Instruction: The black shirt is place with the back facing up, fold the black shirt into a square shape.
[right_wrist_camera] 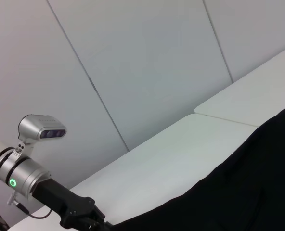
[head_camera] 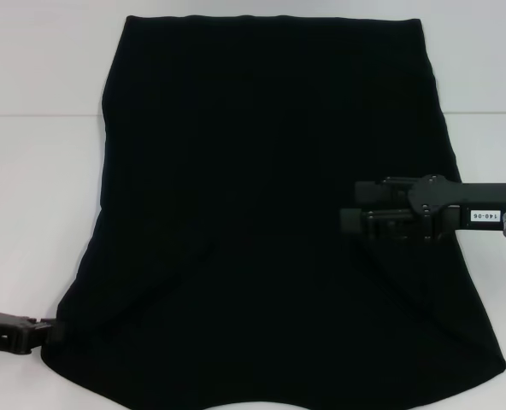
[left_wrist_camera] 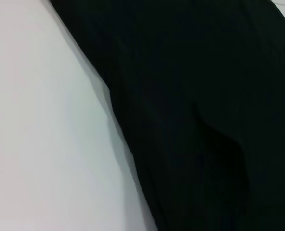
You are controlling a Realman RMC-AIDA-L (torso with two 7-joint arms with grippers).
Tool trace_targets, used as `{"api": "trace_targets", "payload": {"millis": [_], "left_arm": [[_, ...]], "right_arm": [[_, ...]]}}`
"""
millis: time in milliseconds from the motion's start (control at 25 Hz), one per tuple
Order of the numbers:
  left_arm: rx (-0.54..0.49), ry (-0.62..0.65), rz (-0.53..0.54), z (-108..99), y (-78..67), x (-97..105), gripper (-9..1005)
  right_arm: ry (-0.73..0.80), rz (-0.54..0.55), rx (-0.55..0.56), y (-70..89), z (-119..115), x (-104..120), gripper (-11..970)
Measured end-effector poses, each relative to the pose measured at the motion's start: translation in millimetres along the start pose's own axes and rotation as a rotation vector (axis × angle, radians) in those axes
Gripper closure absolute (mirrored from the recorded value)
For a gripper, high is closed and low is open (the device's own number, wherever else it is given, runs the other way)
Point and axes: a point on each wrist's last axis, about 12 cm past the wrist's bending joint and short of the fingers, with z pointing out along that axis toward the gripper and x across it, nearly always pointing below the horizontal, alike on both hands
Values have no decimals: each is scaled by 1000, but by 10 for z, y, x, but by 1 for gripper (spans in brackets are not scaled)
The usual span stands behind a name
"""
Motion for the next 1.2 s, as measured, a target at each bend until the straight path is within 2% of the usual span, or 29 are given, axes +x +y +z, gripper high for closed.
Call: {"api": "trace_targets", "payload": {"millis": [200,440,720,920,1200], "left_arm": [[24,2,3,-32,-30,-1,928],[64,12,12,-82,-75,-6,969],[64,13,16,-101,-71,5,969],[61,9,17,-77,-70,2,970],[75,10,24,-36,-97,-20,970]], "right_arm": [[1,18,6,-8,-23,9,93],[69,184,111,-149,-275,45,92],[165,428,267,-269,-741,249,92],[196,533,310,-244,-973,429,92],[277,608,318,-182,-1031,636,94]]}}
